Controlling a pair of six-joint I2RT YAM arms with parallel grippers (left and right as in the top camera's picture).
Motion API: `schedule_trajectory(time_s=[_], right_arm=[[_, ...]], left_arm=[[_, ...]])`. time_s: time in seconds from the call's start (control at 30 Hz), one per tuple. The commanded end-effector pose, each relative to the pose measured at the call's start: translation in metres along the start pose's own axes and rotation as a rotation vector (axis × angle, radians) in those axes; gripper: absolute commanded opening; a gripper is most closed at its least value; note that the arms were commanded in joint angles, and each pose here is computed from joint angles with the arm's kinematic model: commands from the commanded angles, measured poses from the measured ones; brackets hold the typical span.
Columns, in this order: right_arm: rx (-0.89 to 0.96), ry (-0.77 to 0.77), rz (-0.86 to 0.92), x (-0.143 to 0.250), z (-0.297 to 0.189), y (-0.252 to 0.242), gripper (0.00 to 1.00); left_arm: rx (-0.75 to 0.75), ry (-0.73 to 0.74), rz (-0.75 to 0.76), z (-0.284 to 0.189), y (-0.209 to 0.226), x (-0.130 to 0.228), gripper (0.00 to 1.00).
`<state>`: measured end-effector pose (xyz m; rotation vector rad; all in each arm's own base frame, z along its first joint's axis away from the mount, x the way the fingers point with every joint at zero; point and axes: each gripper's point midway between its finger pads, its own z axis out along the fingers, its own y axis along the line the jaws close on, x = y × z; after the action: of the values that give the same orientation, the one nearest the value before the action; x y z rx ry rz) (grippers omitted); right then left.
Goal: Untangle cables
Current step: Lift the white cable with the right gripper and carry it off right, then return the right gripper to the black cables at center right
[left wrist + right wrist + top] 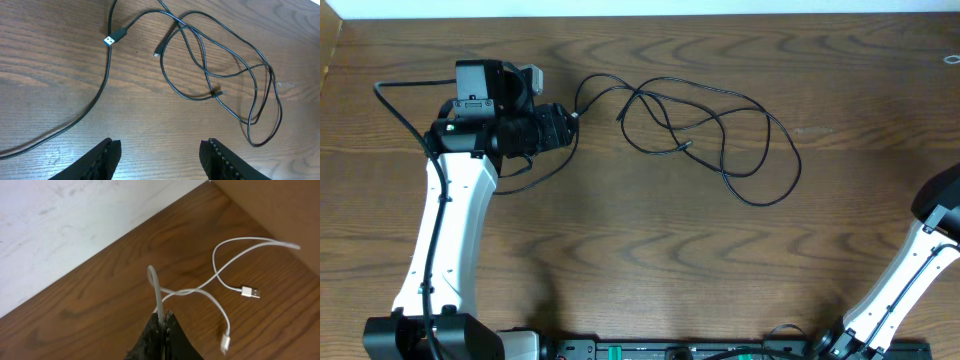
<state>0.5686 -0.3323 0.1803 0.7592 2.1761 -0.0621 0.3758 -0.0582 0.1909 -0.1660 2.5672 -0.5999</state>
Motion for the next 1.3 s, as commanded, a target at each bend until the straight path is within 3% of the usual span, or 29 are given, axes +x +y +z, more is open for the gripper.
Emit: schedule_trajectory(time_s=[0.0,0.17,0.2,0.23,0.27,0.6,0.8,1.0,1.27], right_arm=[[-0.025,-0.001,0.005,0.0,0.0,0.011,0.01],[-0.026,0.017,-0.018,0.008,0.004,0.027,0.01],[-0.021,0.015,-0.019,0.008,0.004,0.027,0.11],[-0.021,0.015,-0.022,0.008,0.004,0.029,0.4],[-0.024,0.019,-0.023,0.009,0.004,0.031,0.99],[-0.1,0.098,-0.016,0.017,-0.039,0.062,0.99],[-0.293,0.151,-0.216,0.03,-0.09,0.126,0.99],[-0.529,0.323,-0.365,0.093,-0.126,0.211,0.99],[-0.635,0.558,-0.612,0.19,-0.16,0.275,0.99]], left_arm=[[-0.011,-0.004,0.011,0.0,0.001,-0.003,0.56],[-0.011,-0.004,0.011,0.0,0.001,-0.003,0.56],[-0.012,-0.003,0.01,0.0,0.001,-0.003,0.56],[-0.011,-0.004,0.01,0.0,0.001,-0.003,0.56],[-0.012,-0.003,0.01,0.0,0.001,-0.003,0.57],[-0.011,-0.004,0.011,0.0,0.001,-0.003,0.56],[-0.009,-0.017,0.017,0.0,0.001,-0.006,0.56],[-0.005,-0.035,0.025,0.0,0.0,-0.011,0.56],[-0.006,-0.031,0.022,0.0,0.0,-0.01,0.57]])
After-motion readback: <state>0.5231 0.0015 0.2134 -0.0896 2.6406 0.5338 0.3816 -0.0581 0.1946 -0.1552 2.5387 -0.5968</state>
